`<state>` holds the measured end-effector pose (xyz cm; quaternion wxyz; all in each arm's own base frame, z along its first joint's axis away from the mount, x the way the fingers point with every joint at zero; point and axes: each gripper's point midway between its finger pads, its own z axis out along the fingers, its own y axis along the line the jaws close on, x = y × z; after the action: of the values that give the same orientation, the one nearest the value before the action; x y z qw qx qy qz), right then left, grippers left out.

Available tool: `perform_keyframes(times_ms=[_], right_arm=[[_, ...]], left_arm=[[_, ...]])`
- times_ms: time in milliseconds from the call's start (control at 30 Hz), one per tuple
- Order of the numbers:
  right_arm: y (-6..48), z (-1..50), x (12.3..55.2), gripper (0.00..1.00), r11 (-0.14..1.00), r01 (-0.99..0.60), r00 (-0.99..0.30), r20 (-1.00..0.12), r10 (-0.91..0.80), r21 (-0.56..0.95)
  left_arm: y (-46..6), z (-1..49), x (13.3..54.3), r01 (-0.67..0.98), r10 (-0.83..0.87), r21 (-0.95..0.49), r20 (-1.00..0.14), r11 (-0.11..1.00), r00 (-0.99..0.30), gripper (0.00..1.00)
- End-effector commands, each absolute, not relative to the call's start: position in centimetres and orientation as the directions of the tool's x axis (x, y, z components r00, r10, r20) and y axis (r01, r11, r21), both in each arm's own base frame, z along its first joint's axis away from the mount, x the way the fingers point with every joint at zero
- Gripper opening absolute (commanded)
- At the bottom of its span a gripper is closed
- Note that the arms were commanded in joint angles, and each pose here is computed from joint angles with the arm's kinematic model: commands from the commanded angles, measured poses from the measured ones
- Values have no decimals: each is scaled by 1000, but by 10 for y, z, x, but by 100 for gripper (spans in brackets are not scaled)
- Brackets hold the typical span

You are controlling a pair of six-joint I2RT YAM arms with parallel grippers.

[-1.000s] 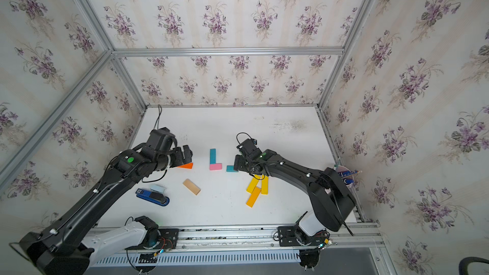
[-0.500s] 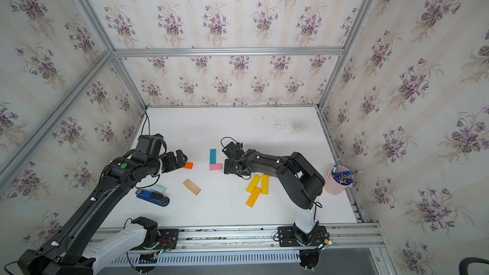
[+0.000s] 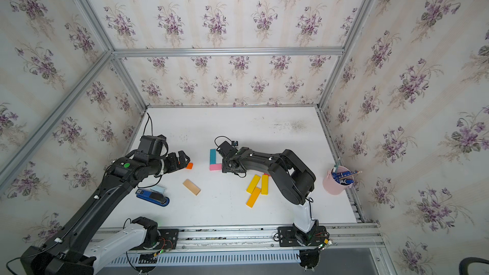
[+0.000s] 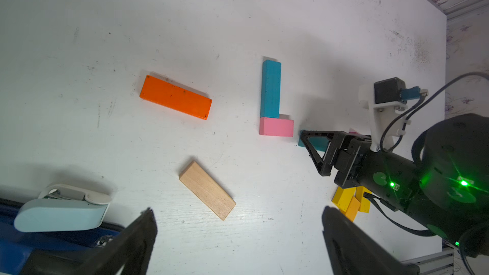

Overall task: Assemble the letter h with building blocks
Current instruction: Assemble the building block at the center of the board.

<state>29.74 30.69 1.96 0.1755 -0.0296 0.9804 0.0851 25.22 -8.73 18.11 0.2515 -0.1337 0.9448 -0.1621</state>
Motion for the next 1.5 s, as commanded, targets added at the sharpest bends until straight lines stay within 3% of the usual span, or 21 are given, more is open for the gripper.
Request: perform_keyframes(times_ms=[0,567,900,1033,1133,1300,1467], right_arm=[[301,14,291,69,989,-80,-947,-318,-35,128],[312,12,311,68,994,-76,-941,-335,-44,81],[316,50,321,84,987,-71,-916,-401,-6,146],[311,55,328,88,972,-20,-925,-372,71,234],[300,53,330,83,960,41,-924,-354,142,278],[297,45,328,65,946,82,-929,-320,186,312],[300,42,323,62,938,83,-934,-303,192,337]], left_arm=[[-89,181,254,-158,-327,-380,-436,911,-838,100],[-86,171,256,-165,-319,-361,-423,918,-848,100],[-92,170,258,-161,-323,-384,-406,909,-855,100],[-93,171,259,-158,-324,-391,-404,906,-856,100],[-94,170,259,-157,-326,-399,-400,903,-857,100],[-97,165,258,-155,-324,-408,-384,900,-865,100],[-98,160,257,-155,-322,-410,-377,899,-869,100]])
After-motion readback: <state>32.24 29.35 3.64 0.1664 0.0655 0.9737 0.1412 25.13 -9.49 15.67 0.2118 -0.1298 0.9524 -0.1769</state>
